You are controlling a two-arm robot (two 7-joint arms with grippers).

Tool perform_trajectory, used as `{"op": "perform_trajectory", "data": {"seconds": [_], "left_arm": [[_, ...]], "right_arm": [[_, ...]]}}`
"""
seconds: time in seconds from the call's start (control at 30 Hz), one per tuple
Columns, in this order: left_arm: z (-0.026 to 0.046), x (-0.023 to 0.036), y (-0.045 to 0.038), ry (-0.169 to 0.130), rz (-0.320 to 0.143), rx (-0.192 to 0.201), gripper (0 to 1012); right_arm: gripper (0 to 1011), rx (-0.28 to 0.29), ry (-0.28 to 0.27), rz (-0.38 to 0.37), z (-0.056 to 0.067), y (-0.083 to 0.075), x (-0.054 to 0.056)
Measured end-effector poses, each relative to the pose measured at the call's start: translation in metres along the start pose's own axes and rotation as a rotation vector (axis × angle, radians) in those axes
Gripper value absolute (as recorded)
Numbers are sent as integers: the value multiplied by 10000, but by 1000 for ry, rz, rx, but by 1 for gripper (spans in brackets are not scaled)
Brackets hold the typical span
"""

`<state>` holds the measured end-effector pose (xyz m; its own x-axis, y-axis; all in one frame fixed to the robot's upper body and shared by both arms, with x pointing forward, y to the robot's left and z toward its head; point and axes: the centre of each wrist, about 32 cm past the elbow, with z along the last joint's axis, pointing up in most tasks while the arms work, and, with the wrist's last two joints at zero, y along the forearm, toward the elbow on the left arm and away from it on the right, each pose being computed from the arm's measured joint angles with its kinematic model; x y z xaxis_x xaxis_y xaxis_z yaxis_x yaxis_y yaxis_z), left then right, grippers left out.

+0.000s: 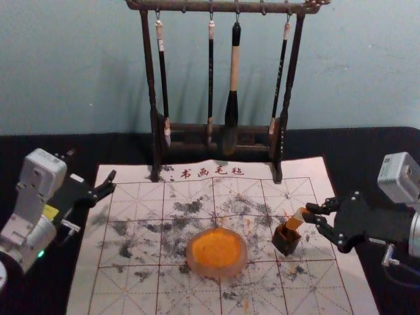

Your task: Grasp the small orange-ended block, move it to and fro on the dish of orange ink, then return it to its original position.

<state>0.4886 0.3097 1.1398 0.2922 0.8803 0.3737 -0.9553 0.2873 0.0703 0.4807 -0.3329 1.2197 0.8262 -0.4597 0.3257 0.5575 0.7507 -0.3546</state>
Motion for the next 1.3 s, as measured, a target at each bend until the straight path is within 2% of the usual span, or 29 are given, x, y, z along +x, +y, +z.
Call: {"op": "perform_trajectory", "data": {"seconds": [0.63, 1.3], "left_arm": [[0, 0, 0, 0, 0, 0, 1001], [0, 0, 0, 0, 0, 0, 1001]], "right_arm": [[82, -22, 26, 9, -69, 37, -11], [82, -48, 58, 31, -173, 162, -28]]}}
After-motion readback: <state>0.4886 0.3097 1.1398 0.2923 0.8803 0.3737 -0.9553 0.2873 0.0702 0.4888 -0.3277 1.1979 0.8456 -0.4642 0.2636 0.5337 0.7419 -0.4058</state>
